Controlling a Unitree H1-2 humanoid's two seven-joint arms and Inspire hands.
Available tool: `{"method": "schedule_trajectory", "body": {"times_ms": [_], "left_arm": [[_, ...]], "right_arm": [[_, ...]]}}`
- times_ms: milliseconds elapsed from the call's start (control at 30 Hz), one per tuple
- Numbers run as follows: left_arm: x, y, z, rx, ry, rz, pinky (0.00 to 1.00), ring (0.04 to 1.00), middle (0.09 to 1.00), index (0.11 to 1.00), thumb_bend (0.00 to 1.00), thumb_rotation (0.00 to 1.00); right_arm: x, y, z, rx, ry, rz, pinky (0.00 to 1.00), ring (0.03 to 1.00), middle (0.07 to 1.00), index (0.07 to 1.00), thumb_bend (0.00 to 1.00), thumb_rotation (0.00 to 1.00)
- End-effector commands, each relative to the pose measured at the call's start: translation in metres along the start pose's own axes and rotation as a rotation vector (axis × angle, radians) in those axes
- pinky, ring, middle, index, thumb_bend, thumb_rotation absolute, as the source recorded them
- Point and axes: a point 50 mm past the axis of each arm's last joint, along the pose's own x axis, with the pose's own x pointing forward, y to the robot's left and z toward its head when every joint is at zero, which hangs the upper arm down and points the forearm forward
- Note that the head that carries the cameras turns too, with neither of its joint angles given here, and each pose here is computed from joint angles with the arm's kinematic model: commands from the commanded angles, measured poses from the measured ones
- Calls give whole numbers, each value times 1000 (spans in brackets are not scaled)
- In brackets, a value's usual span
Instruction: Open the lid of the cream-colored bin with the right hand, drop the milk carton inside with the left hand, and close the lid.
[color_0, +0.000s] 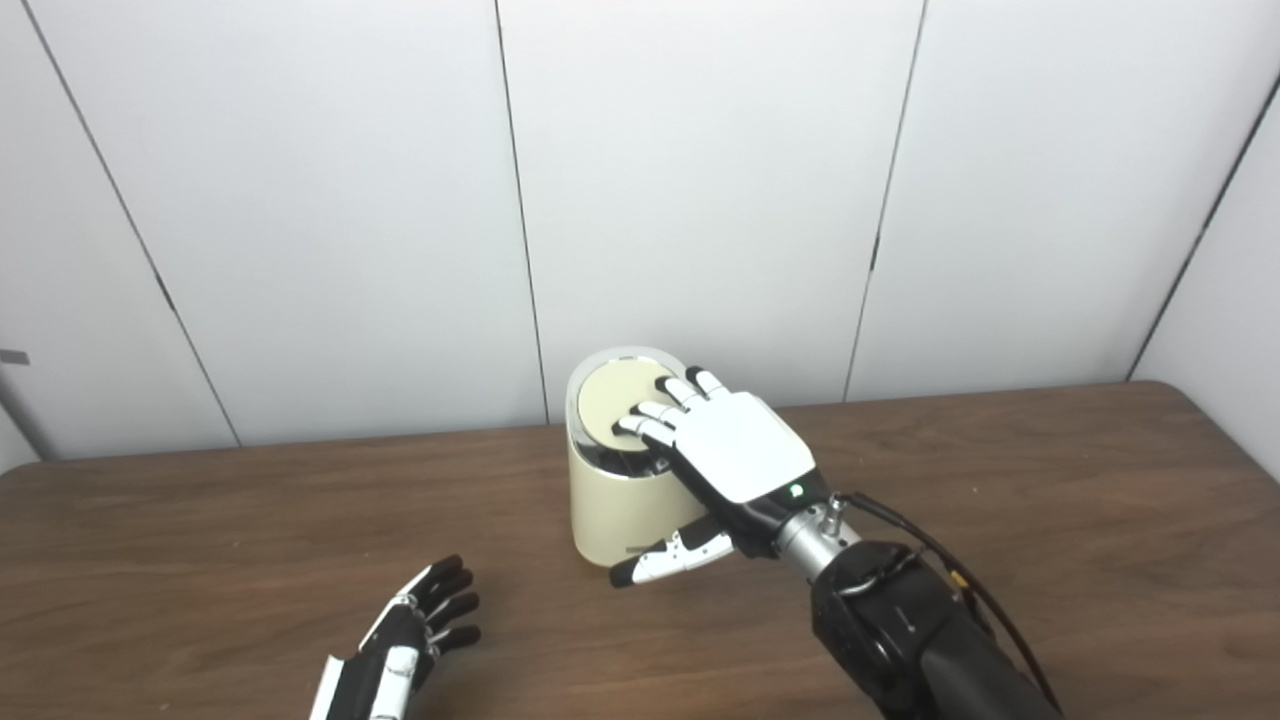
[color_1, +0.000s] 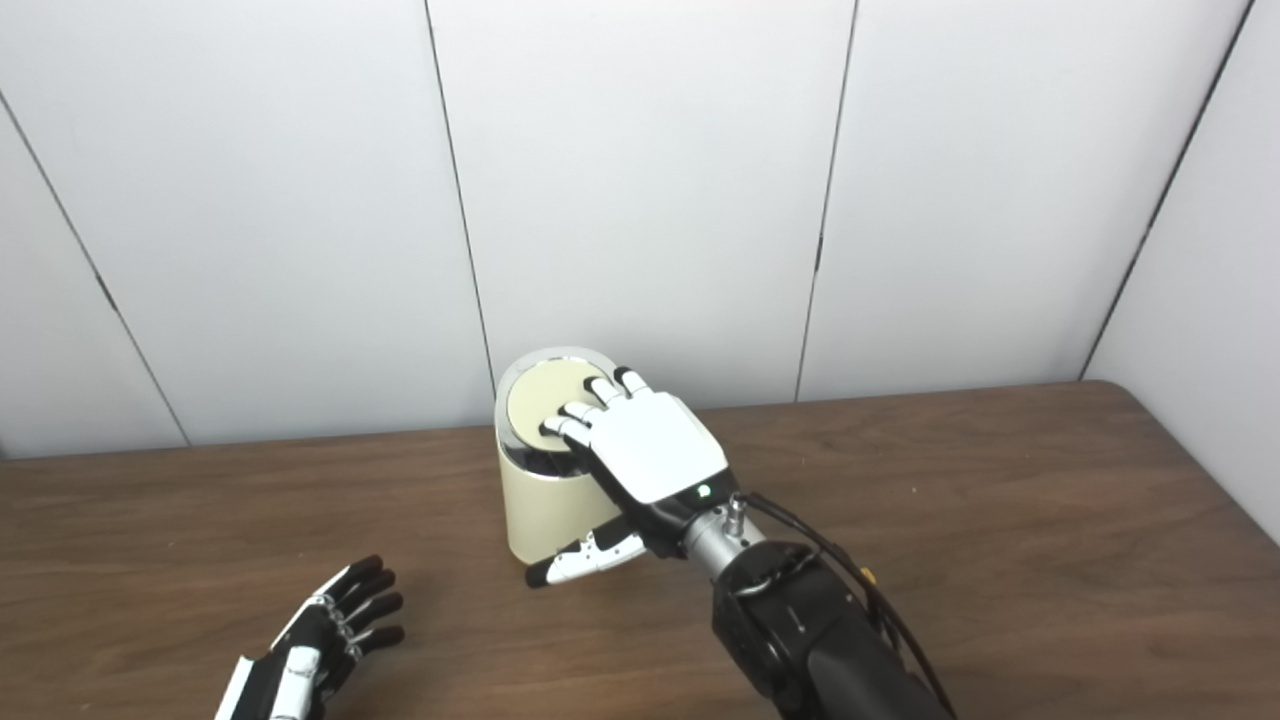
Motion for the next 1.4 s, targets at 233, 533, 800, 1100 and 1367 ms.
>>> {"method": "schedule_trajectory", "body": {"times_ms": [233,533,800,1100,1367], "left_arm": [[10,1,12,26,-77,-6,753,819,850,886,578,903],[9,1,10,22,-80,-5,753,823,852,888,599,913],[9,-2,13,45,-74,11,771,836,856,889,514,888],[9,-1,17,84,-116,64,746,821,834,854,252,839],[8,1,15,121,-120,78,759,825,830,837,232,815]], "right_arm": [[11,-38,-2,50,56,-254,1000,1000,1000,1000,736,718],[-8,-23,-12,125,97,-243,1000,1000,1000,1000,715,720],[-74,5,-14,659,158,-365,850,947,962,948,578,871],[-127,50,-10,1067,267,-430,632,736,759,757,160,699],[-142,87,-14,1148,364,-409,647,728,743,732,180,442]]}}
